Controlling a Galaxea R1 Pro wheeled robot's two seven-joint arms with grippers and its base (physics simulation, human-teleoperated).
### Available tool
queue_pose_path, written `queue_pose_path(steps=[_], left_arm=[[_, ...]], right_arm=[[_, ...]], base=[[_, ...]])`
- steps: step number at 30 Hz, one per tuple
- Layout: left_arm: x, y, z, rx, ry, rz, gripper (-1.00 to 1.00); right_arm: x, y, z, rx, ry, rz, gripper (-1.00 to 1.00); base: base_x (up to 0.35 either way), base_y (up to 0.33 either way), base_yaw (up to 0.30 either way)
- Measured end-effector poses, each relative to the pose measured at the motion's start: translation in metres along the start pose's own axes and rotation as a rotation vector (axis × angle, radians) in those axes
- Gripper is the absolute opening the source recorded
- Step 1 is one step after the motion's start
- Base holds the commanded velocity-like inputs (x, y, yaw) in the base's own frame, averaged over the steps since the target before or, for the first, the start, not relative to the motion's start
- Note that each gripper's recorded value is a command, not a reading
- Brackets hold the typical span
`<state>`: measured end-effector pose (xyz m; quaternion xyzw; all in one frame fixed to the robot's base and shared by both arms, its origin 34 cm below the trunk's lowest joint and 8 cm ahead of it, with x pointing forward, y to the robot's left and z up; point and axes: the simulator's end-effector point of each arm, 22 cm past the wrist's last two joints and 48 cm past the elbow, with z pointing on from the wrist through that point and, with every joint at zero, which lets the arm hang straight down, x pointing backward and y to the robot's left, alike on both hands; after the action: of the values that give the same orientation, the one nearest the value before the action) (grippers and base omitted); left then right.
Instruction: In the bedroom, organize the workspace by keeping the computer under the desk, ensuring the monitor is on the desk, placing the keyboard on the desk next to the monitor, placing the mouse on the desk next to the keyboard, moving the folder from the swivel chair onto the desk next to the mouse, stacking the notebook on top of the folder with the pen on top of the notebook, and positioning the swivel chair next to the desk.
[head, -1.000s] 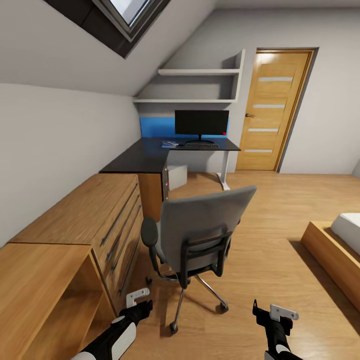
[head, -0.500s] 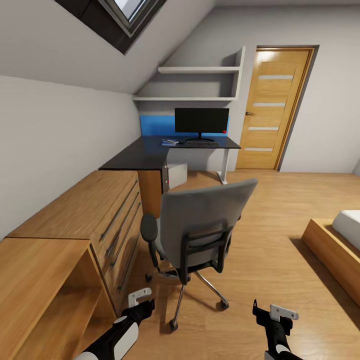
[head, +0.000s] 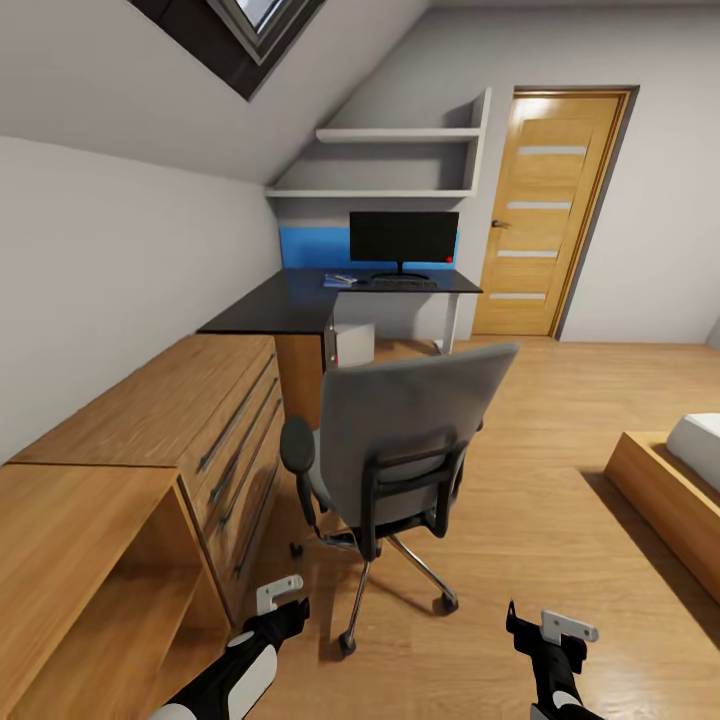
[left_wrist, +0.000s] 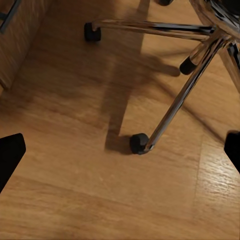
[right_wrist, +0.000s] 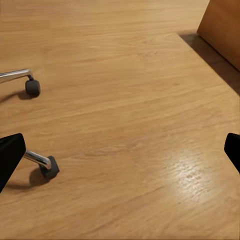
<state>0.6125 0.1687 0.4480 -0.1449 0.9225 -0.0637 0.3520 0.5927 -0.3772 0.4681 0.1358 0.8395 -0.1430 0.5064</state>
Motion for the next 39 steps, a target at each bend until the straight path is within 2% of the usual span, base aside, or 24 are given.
queue_pose_path(steps=[39], left_arm=[[0.063, 0.022, 0.051, 0.003, -0.004, 0.001, 1.00]], right_arm=[[0.081, 0.002, 0.023, -0.001, -0.002, -0.001, 1.00]], base=[[0.000, 0.000, 0.000]])
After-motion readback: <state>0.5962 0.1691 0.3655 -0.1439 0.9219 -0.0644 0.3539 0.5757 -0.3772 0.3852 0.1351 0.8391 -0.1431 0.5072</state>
